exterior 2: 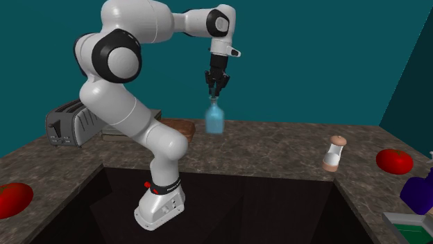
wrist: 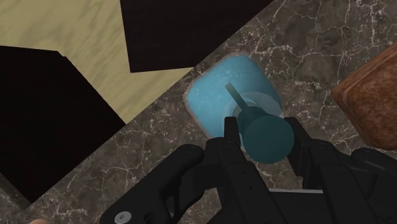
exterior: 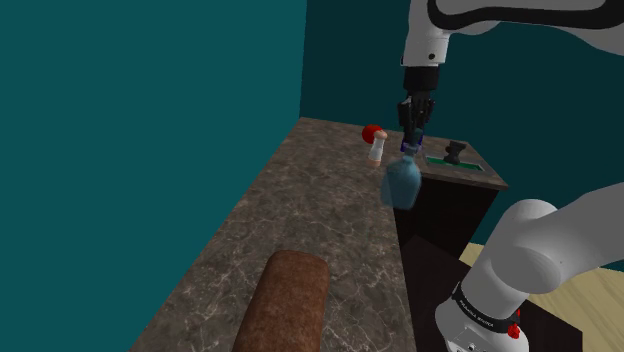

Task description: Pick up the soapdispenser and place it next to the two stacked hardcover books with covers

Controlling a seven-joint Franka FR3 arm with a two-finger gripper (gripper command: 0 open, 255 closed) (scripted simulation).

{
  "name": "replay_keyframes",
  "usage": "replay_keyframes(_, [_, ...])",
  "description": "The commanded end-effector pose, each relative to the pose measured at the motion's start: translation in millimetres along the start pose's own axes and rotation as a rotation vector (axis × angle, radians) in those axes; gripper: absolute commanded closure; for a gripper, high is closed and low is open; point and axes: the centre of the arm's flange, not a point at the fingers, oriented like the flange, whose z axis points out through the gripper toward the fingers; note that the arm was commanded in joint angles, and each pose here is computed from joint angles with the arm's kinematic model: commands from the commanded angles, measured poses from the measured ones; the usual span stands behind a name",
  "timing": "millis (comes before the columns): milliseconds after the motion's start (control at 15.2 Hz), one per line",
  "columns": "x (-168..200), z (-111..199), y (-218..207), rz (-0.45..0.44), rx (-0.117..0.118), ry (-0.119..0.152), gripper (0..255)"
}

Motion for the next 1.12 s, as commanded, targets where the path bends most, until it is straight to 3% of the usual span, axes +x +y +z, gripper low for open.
replay_keyframes(0, [-1.4, -10.2, -0.6, 0.000, 0.000, 0.000, 255])
replay_keyframes(1056, [-17.4, -93.1, -3.3, 0.000, 0.000, 0.000, 255])
